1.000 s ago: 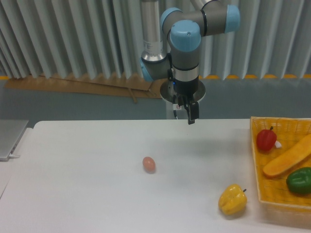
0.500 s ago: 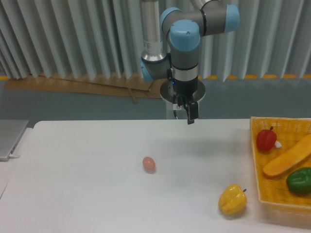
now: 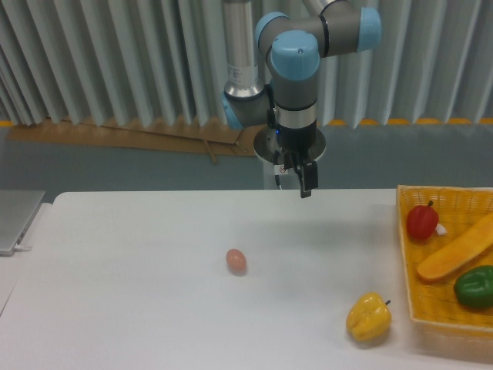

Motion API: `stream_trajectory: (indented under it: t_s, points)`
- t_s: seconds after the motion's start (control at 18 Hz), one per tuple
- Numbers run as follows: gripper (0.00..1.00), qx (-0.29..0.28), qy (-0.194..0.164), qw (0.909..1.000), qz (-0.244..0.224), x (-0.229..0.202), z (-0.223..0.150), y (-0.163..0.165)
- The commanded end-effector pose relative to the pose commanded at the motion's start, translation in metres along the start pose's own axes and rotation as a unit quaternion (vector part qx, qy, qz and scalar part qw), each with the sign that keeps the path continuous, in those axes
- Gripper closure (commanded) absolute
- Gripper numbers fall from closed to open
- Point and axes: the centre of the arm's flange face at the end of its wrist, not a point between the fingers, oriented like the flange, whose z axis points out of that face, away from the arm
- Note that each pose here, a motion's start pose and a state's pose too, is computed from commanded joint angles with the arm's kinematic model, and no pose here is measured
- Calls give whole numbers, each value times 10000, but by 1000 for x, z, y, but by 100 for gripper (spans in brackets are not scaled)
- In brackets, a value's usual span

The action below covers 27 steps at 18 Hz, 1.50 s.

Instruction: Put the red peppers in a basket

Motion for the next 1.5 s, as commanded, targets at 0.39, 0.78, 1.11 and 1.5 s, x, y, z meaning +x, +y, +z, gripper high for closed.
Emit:
stream_trajectory:
  t_s: [0.39,0.78,1.11,1.5]
  points:
    - [0,-8,8,10000,-38,-2,1,4]
    - [0,-8,9,10000,-61,-2,1,5]
    - [0,-15,12,9999,-160,-5,1,15]
    - [0,-82,137,9964,-836,-19,13,82]
